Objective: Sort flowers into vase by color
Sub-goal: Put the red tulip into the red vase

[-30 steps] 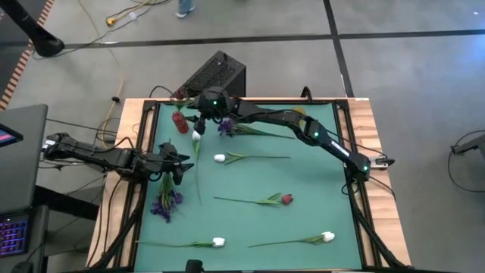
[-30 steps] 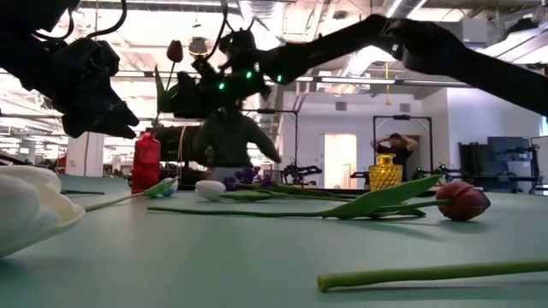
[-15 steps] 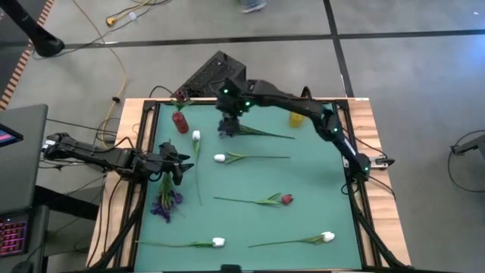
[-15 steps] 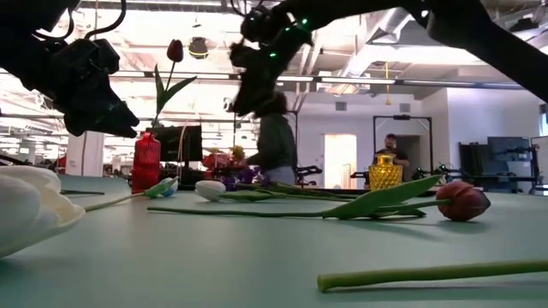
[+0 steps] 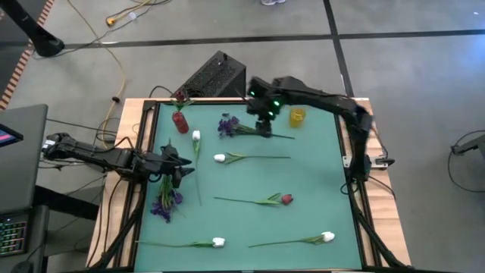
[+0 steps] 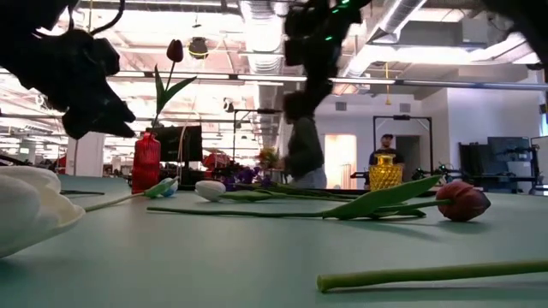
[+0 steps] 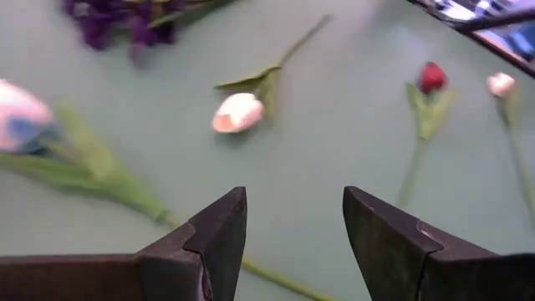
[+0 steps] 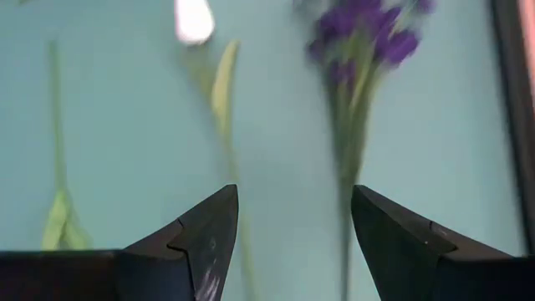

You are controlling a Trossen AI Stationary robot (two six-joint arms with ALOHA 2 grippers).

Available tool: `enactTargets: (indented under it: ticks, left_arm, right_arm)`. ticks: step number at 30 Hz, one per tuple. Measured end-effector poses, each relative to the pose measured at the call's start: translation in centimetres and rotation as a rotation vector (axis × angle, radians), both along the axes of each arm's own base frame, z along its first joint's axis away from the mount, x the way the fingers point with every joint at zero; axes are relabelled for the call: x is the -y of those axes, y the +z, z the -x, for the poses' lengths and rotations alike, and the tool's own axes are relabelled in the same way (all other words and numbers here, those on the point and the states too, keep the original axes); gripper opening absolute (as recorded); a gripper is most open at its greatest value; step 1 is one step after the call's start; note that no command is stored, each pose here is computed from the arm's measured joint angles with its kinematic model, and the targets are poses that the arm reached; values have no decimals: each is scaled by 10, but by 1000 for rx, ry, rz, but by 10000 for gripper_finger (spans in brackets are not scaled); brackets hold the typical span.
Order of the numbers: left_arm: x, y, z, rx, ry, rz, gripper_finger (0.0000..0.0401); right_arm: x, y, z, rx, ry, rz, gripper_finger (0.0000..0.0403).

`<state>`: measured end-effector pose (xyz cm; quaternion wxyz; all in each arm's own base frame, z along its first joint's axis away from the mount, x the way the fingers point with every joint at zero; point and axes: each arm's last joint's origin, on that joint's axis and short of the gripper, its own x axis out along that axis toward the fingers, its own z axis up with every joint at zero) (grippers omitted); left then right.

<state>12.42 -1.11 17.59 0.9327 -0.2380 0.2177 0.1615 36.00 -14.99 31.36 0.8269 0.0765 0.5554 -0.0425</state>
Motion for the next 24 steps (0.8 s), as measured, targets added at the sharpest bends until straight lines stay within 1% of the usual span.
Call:
enactTargets:
  ticks: [2, 5, 9, 12, 15, 17, 20, 22, 24]
  left_arm:
    - [2, 2, -6, 23, -37, -19, 187]
    - [6, 0, -20, 34, -139, -65, 187]
    - [12, -8, -44, 51, -243, -150, 187]
    - [16, -16, -64, 53, -306, -217, 187]
    - [22, -12, -92, 44, -381, -289, 187]
    - [25, -9, -113, 14, -418, -344, 187]
    - [31, -7, -147, -27, -476, -451, 187]
    - [35, -8, -171, -46, -506, -494, 187]
    - [39, -10, -193, -96, -530, -511, 187]
  right_arm:
    - [-16, -4, 16, 12, -1, -5, 260]
    - [-43, -9, 40, 69, -8, -8, 260]
    - [-79, -16, 76, 233, -26, -10, 260]
    - [-103, -31, 98, 371, -38, -35, 260]
    - [-124, -49, 115, 518, -43, -54, 260]
    - [-135, -62, 124, 580, -45, -65, 260]
    - [-149, -78, 137, 576, -34, -95, 260]
    - [-157, -86, 143, 561, -31, -111, 260]
    - [-164, -93, 146, 548, -35, -101, 260]
